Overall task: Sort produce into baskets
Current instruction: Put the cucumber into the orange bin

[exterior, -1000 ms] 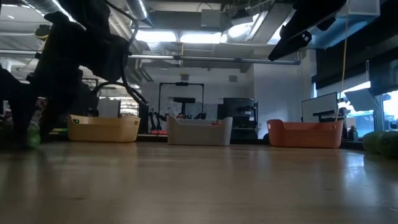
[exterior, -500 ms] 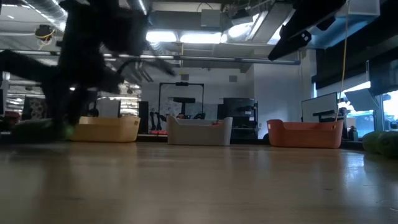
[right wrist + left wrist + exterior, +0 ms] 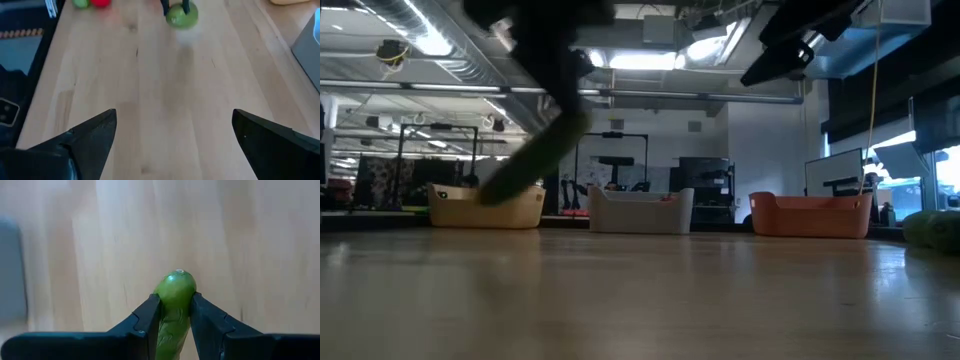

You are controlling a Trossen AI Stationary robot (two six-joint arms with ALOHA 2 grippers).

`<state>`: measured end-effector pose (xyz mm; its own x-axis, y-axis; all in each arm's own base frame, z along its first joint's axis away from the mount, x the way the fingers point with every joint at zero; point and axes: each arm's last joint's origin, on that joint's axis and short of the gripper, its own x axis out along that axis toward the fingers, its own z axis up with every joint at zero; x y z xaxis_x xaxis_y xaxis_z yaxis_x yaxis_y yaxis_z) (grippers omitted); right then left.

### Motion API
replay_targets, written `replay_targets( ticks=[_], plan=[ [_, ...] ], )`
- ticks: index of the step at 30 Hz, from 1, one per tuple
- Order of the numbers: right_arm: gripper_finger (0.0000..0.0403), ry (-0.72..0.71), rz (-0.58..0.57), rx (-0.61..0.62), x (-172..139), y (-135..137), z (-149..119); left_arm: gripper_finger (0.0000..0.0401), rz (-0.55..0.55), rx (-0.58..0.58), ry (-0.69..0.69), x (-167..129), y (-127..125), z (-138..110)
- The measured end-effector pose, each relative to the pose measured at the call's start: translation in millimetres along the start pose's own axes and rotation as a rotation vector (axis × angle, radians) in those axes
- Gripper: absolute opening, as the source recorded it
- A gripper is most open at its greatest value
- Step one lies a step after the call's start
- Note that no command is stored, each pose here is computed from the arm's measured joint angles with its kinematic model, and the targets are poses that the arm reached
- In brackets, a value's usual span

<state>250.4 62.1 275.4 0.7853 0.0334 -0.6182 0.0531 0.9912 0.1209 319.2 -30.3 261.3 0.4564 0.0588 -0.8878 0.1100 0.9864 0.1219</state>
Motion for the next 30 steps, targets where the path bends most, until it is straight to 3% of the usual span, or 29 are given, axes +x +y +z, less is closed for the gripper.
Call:
replay_targets(
  ticks=[13, 20, 26, 30],
  plan=[
    [0.0386, -0.101, -0.018, 0.037, 26.7, -2.0, -18.1, 0.0093, 0.016, -0.117, -0.545, 4.8, 1.5, 36.7],
    [0.0386, -0.133, -0.044, 0.042, 48.3, -0.8, -23.4, 0.0093, 0.000, -0.167, -0.759, 5.2, -2.1, 44.8],
    [0.0376, -0.216, -0.021, 0.033, 62.2, 3.3, -18.3, 0.0094, -0.011, -0.181, -0.834, 3.6, -5.2, 46.5],
    [0.0323, -0.243, -0.023, 0.039, 61.3, 3.6, -15.6, 0.0096, -0.018, -0.179, -0.823, 4.3, -7.6, 45.8]
  ],
)
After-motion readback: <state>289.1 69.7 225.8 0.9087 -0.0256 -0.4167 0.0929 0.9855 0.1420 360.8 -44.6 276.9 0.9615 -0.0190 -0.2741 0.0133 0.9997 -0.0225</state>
